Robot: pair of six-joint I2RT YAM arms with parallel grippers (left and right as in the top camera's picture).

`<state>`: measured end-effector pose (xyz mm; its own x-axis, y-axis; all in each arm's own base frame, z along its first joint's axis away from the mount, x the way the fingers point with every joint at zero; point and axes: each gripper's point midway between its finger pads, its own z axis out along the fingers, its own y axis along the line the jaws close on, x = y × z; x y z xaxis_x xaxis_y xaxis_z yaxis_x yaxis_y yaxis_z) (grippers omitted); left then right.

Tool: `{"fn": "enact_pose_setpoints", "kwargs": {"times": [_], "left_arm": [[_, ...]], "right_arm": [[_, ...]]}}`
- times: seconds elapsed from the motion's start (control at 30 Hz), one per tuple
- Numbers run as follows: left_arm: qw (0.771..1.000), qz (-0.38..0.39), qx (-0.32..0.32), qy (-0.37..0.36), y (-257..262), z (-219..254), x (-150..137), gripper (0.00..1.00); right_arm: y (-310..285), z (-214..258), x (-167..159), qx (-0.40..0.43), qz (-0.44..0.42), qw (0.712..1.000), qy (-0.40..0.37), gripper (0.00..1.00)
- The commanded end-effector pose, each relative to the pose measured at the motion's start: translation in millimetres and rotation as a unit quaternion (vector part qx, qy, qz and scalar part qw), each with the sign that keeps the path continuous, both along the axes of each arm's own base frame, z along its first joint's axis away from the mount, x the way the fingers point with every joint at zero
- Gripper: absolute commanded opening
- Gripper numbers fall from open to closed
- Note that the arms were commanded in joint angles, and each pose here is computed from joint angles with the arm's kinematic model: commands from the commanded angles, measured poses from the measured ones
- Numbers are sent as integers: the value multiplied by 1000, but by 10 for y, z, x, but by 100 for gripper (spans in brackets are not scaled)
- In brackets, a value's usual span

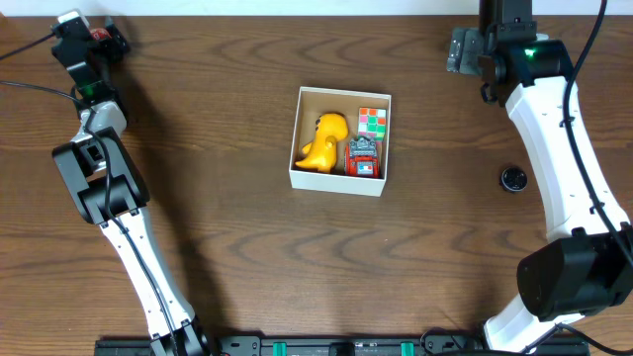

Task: Pack container

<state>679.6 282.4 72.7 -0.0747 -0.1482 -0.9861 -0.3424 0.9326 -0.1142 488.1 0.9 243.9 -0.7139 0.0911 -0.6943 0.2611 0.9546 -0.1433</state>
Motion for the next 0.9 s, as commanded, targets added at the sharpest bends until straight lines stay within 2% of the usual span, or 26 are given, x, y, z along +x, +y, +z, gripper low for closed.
{"fn": "enact_pose_setpoints", "kwargs": {"times": [0.0, 0.37, 0.4, 0.47, 0.5, 0.67, 0.8, 0.87], "left_arm": [[1000, 5, 15, 3, 60, 20, -2, 98], [1000, 4, 13, 9, 48, 4, 6, 97], [1000, 4, 14, 9, 48, 5, 6, 86], [1000, 3, 14, 8, 40, 8, 10, 44], [1000, 3, 14, 7, 35, 13, 13, 33], [1000, 2, 9, 20, 24, -53, 7, 34], [1000, 2, 5, 30, 23, -106, -2, 19], [999, 2, 4, 32, 22, -116, -3, 6]], "right_arm": [[-12, 8, 0, 1, -8, 1000, -3, 99], [-10, 6, 0, 1, -8, 1000, -3, 99], [-10, 8, 0, 1, -8, 1000, -3, 99], [-10, 6, 0, 1, -8, 1000, -3, 99], [-12, 6, 0, 1, -8, 1000, -3, 99], [-12, 8, 0, 1, -8, 1000, -3, 99], [-10, 8, 0, 1, -8, 1000, -3, 99], [-10, 7, -1, 1, -8, 1000, -3, 99]]}}
